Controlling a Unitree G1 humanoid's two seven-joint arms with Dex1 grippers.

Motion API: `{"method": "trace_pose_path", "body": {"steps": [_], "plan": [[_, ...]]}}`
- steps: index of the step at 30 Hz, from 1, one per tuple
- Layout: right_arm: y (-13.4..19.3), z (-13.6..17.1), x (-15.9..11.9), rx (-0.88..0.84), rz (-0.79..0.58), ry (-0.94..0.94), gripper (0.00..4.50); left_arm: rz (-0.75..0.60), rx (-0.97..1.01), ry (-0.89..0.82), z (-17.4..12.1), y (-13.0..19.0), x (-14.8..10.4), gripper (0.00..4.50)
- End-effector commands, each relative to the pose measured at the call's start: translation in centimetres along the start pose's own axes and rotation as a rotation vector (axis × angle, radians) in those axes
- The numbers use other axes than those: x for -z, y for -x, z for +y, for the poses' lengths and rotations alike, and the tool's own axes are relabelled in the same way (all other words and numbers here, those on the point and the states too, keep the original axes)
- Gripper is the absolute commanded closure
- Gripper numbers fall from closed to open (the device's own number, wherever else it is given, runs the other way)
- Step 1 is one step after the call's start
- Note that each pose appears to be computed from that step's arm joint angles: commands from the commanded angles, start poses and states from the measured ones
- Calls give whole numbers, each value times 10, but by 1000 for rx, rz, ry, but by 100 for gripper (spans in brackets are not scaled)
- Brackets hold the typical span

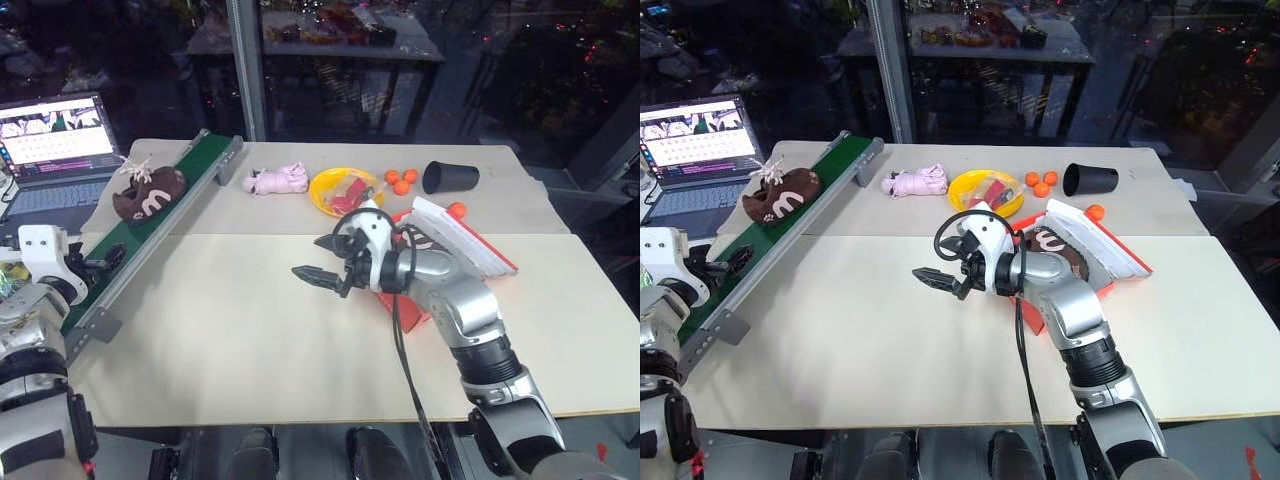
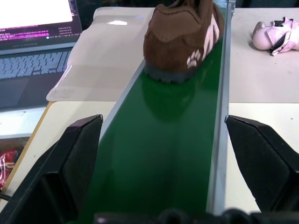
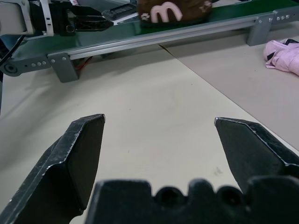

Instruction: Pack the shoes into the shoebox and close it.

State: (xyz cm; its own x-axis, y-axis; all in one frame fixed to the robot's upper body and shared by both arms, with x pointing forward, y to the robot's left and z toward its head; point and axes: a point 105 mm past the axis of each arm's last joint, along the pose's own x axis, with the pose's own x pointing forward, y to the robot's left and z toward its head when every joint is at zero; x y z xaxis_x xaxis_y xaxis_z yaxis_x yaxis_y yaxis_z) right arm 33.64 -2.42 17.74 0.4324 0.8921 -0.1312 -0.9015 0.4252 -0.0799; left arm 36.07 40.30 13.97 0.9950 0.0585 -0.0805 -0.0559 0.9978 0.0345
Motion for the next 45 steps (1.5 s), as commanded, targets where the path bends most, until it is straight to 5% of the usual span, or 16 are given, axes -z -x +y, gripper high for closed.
{"method": "trace_pose_path", "body": {"steps": [1,14,22,26,30,34,41,45], "plan": [[3,6,-17,-21,-39,56,3,-36,-24,-49,12,2,-19,0],[14,0,-17,14,-9,79,3,73,-64,-34,25,8,-2,0],[19,-4,-22,37,6,108,0,79,169,-1,-24,-9,8,196],[21,-5,-30,46,-17,103,0,-22,322,12,-66,-28,-23,236],[25,-15,-52,79,-165,-78,0,-210,547,23,-146,-35,-80,236],[39,-36,-96,136,-463,-344,0,-313,691,33,-213,-20,-122,236],[60,-70,-115,256,-672,-630,0,-400,866,79,-283,8,-164,236],[69,-81,-112,313,-704,-697,0,-420,919,101,-299,17,-176,236]]}}
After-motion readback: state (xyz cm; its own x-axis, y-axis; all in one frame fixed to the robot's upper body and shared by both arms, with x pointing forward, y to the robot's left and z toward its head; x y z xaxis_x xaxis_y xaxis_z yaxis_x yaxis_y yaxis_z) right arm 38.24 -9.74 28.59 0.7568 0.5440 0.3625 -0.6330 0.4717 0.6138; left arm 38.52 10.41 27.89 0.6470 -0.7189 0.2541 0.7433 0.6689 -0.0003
